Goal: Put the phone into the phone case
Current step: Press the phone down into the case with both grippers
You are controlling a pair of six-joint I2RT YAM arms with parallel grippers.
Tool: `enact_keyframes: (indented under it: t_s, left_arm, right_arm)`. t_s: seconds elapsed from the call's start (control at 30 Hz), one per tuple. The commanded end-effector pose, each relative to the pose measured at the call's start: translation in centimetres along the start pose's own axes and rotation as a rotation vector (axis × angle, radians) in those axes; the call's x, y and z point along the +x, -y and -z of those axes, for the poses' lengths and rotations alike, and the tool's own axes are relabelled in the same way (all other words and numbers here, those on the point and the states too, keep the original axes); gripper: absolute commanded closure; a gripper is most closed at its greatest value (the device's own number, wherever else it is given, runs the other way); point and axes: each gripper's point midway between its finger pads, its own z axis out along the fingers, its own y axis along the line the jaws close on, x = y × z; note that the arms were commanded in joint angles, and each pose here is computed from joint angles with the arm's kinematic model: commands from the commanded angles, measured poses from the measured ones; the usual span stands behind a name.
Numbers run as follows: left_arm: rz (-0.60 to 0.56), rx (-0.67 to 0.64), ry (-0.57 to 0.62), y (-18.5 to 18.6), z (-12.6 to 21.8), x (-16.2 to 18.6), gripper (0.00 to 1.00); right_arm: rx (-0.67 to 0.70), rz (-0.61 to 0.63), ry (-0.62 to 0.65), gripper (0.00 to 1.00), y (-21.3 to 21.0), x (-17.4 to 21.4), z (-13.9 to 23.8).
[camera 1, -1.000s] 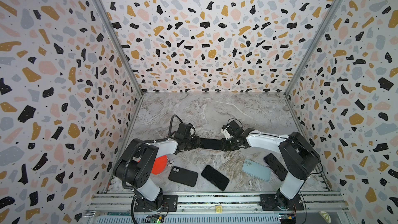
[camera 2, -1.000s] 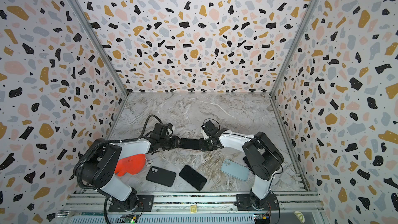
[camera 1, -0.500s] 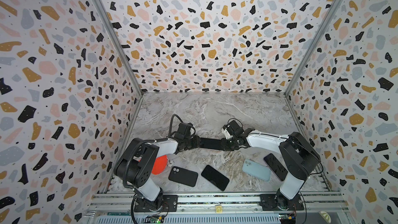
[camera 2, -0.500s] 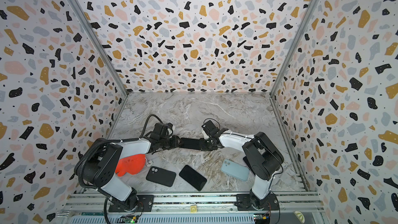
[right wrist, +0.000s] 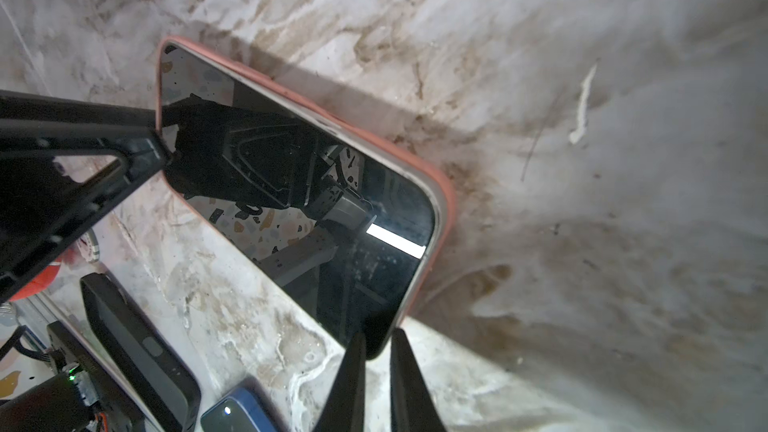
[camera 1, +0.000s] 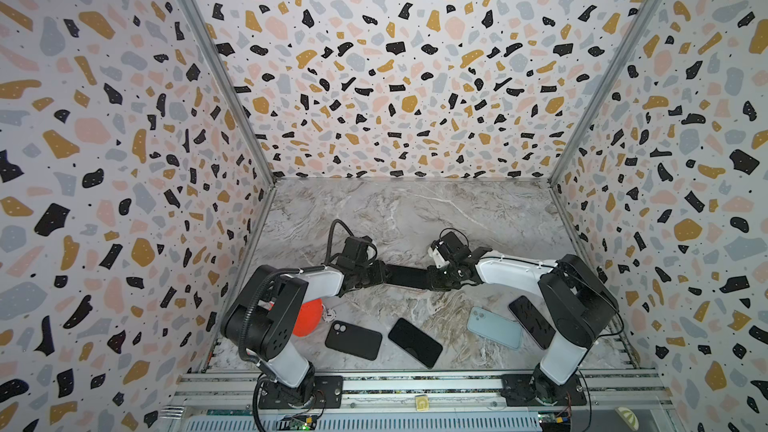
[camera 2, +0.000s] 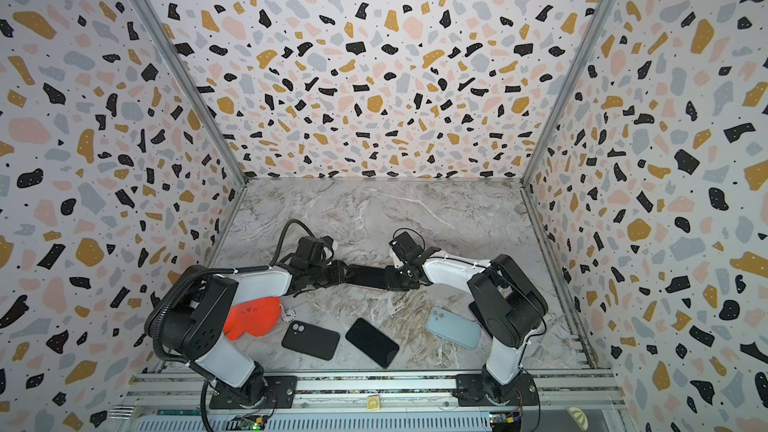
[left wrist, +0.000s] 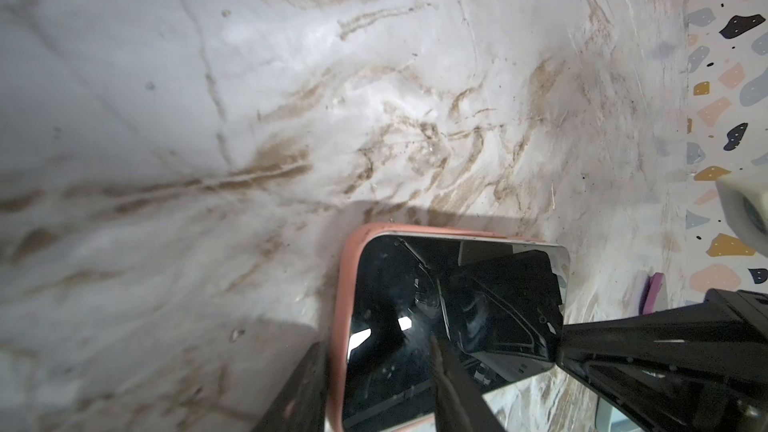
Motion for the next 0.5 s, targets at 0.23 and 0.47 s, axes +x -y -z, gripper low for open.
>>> enact_keyframes:
  t_s: [0.23, 0.47]
  left_arm:
    - [0.022, 0.009, -0.098, -0.30, -1.26, 2.99, 0.58]
    - [0.022, 0.013, -0.101, -0.09, -1.41, 3.12, 0.58]
  right_arm:
    - [-0.087, 0.053, -0.058, 0.89, -1.89, 1.84, -3.00]
    - [-0.098, 0.048, -0.059, 0.89, -2.10, 1.84, -3.23]
